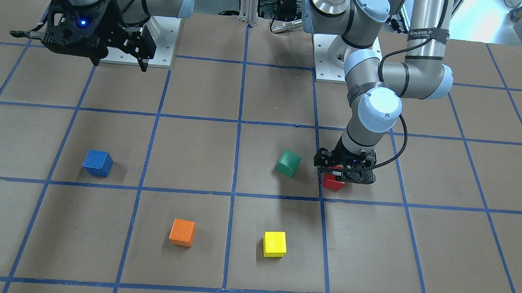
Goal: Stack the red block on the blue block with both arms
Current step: 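Reach the left gripper down to the red cube and grasp it, then lift the red cube with the left gripper and carry it toward the orange cube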
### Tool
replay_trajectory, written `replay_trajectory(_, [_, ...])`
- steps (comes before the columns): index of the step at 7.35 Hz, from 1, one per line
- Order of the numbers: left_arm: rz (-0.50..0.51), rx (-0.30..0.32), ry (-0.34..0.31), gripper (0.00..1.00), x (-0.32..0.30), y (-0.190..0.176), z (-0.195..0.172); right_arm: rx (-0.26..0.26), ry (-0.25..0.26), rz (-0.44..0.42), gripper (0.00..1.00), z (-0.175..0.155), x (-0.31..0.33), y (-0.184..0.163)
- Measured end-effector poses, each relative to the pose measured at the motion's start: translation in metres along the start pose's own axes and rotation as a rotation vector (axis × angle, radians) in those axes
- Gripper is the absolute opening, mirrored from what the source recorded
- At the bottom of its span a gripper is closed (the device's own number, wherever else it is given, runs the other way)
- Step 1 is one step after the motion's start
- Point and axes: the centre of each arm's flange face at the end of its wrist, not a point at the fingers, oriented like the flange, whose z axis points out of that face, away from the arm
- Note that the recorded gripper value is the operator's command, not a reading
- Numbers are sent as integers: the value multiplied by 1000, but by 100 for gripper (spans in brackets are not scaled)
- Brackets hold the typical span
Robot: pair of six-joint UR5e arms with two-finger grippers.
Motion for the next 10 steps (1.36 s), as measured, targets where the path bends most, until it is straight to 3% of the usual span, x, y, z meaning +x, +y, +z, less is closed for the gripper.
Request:
replay_trajectory(1, [25,12,-2,0,0,-2,-1,1,0,0,100,0,0,0])
replay_trajectory(5, [55,54,-8,0,-3,-8,-15,6,-1,1,100,-1,2,-1])
replay_trajectory(7, [28,104,33,0,1,-32,-56,5,-1,4,100,0,4,-2])
replay_trajectory(10, [1,100,97,0,20,-81,-130,1,-7,41,100,-1,25,-9])
